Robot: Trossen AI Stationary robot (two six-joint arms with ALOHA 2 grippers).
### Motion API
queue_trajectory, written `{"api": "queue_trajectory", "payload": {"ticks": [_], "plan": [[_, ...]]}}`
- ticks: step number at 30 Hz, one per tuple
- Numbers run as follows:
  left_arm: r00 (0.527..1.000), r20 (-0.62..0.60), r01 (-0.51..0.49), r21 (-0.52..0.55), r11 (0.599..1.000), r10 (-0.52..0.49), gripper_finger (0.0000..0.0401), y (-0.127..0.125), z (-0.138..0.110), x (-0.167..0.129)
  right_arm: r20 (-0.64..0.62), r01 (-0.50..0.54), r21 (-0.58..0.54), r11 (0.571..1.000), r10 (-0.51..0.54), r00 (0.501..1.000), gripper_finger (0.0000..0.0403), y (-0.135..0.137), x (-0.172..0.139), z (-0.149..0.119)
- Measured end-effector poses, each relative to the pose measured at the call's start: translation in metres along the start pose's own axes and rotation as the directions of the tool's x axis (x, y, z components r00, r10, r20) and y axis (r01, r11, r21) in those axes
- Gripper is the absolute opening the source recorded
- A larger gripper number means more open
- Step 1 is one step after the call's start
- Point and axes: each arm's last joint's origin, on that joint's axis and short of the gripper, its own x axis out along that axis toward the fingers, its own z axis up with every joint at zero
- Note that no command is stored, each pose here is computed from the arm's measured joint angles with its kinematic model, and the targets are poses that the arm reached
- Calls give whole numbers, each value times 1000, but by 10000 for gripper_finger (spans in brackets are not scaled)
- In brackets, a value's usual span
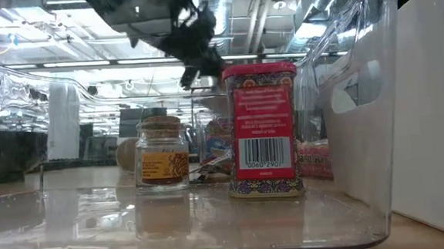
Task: Pick & Place Food Item
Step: Put the bottom red noodle pack into the top transparent bin, then put the green noodle pack into the top transparent bin
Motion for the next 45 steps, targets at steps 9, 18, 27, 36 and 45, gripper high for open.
{"api": "queue_trajectory", "payload": {"ticks": [9,18,27,36,45], "plan": [[997,-72,32,153,988,-21,0,-15,-14,12,-13,2,0,1000,-2,1000,131,0,0,-1],[996,-87,45,152,987,-32,0,-18,-20,11,-13,2,1,1000,-2,1000,131,0,0,-1],[999,-49,7,90,996,-2,0,-6,-11,-6,-32,28,-11,1000,-28,999,131,-1,0,-4],[994,97,74,-187,980,-56,0,15,12,-65,-98,142,22,990,-140,985,131,-8,0,-13],[868,423,418,-337,843,-262,0,-49,7,-133,-198,248,92,964,-226,954,131,-25,18,-38]]}}
